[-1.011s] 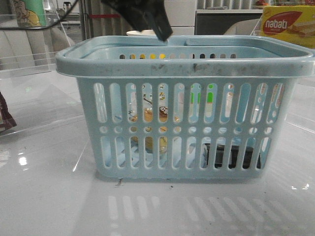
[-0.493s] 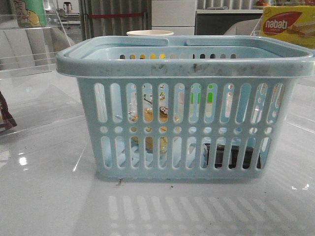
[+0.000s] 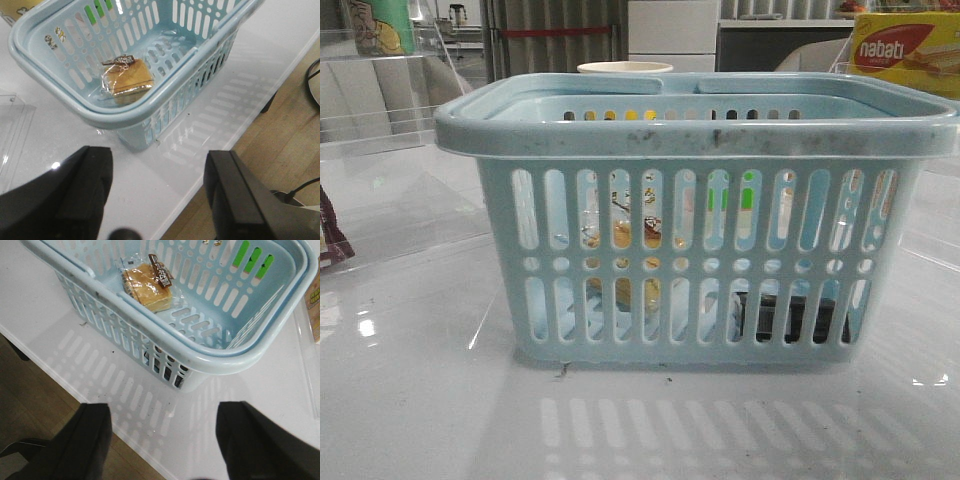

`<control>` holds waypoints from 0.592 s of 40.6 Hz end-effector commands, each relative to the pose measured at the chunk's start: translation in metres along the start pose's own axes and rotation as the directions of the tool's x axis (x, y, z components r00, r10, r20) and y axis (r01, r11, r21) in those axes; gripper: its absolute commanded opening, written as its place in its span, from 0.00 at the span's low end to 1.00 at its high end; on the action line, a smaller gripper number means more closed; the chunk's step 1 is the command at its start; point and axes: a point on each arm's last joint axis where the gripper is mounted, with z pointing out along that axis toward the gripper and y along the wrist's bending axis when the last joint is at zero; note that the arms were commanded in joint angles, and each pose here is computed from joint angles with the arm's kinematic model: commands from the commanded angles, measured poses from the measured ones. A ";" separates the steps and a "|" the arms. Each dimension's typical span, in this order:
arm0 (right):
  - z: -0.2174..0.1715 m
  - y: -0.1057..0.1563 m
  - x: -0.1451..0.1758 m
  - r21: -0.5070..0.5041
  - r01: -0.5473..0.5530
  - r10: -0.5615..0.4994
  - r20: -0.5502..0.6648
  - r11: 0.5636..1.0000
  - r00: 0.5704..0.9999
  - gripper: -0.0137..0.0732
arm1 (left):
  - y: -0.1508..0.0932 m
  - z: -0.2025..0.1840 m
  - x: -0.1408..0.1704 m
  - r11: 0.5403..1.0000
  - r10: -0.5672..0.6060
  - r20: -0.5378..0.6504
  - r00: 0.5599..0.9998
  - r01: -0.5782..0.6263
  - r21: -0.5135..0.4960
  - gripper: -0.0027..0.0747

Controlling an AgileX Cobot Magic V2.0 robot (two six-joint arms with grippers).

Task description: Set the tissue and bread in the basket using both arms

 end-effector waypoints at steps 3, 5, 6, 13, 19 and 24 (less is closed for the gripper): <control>-0.006 -0.002 -0.012 0.020 0.010 -0.012 0.091 1.000 0.996 0.78 | -0.005 -0.018 0.010 0.998 -0.045 0.129 0.991 0.050 -0.040 0.62; -0.006 -0.002 -0.012 0.020 0.010 -0.012 0.091 1.000 0.996 0.78 | -0.006 -0.020 0.018 0.997 -0.051 0.129 0.990 0.058 -0.048 0.62; -0.006 -0.002 -0.012 0.020 0.010 -0.012 0.091 1.000 0.996 0.78 | -0.007 -0.020 0.021 0.997 -0.050 0.125 0.991 0.057 -0.051 0.62; -0.006 -0.002 -0.011 0.018 0.011 -0.012 0.082 1.000 0.997 0.78 | -0.009 -0.022 0.033 0.996 -0.060 0.137 0.989 0.069 -0.058 0.62; -0.006 -0.001 -0.009 0.013 0.011 -0.012 0.056 1.000 0.998 0.78 | -0.009 -0.022 0.033 0.996 -0.063 0.138 0.988 0.071 -0.058 0.62; -0.006 -0.001 -0.008 0.011 0.011 -0.012 0.042 1.000 0.999 0.78 | -0.009 -0.022 0.033 0.996 -0.063 0.138 0.988 0.071 -0.058 0.62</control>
